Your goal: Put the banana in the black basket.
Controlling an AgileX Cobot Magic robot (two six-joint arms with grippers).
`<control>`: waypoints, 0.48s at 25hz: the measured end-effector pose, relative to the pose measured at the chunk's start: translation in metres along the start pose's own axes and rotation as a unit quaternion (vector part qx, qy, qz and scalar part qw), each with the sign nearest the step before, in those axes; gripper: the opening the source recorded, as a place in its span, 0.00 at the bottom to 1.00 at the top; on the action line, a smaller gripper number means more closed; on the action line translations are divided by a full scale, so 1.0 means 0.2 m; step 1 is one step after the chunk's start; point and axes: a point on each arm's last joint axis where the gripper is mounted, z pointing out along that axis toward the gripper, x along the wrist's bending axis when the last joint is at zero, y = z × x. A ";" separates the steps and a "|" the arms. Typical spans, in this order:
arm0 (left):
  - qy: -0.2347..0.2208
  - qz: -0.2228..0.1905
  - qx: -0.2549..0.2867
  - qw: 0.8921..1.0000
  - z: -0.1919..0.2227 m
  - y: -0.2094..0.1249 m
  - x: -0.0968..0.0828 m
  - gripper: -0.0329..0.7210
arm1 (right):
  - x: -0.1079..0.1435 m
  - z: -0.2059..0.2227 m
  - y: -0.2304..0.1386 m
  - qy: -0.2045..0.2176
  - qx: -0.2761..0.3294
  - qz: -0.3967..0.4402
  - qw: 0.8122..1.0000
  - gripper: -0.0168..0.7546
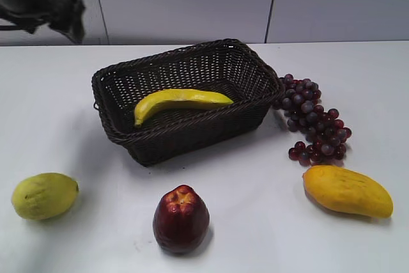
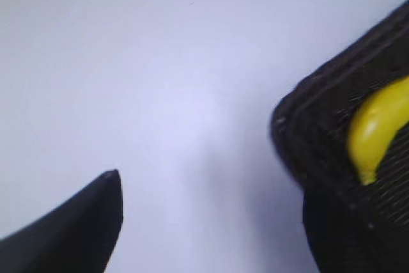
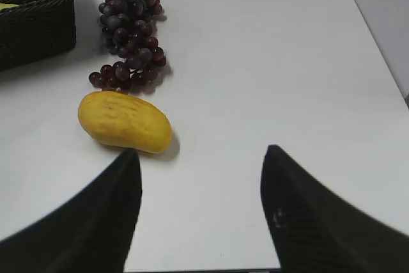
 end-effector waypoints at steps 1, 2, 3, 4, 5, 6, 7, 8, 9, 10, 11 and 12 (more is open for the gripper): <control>0.005 -0.016 0.021 1.000 -0.02 -0.03 0.06 0.92 | 0.00 0.00 0.00 0.000 0.000 0.000 1.000 0.65; 0.011 -0.037 0.043 0.998 -0.04 -0.07 0.13 0.92 | 0.00 0.00 0.00 0.000 0.000 0.000 1.000 0.65; 0.015 -0.053 0.070 0.996 -0.06 -0.11 0.19 0.92 | 0.00 0.00 0.00 0.000 0.000 0.000 1.000 0.65; 0.016 -0.068 0.091 0.993 -0.07 -0.14 0.23 0.92 | 0.00 0.00 0.00 0.000 0.000 0.000 1.000 0.65; 0.017 -0.084 0.110 0.990 -0.09 -0.17 0.27 0.92 | 0.00 0.00 0.00 0.000 0.000 0.000 1.000 0.65; 0.017 -0.097 0.121 0.988 -0.10 -0.19 0.30 0.91 | 0.00 0.00 0.00 0.000 0.000 0.000 1.000 0.65; 0.017 -0.106 0.121 0.987 -0.13 -0.20 0.32 0.91 | 0.00 0.00 0.00 0.000 0.000 0.000 1.000 0.65; 0.016 -0.111 0.119 0.987 -0.15 -0.21 0.32 0.91 | 0.00 0.00 0.00 0.000 0.000 0.000 1.000 0.65; 0.016 -0.113 0.114 0.987 -0.18 -0.21 0.32 0.91 | 0.00 0.00 0.00 0.000 0.000 0.000 1.000 0.65; 0.014 -0.115 0.106 0.988 -0.21 -0.21 0.32 0.90 | 0.00 0.00 0.00 0.000 0.000 0.000 1.000 0.65; 0.012 -0.117 0.097 0.988 -0.24 -0.21 0.31 0.90 | 0.00 0.00 0.00 0.000 0.000 0.000 1.000 0.65; 0.012 -0.118 0.090 0.989 -0.27 -0.21 0.31 0.89 | 0.00 0.00 0.00 0.000 0.000 0.000 1.000 0.65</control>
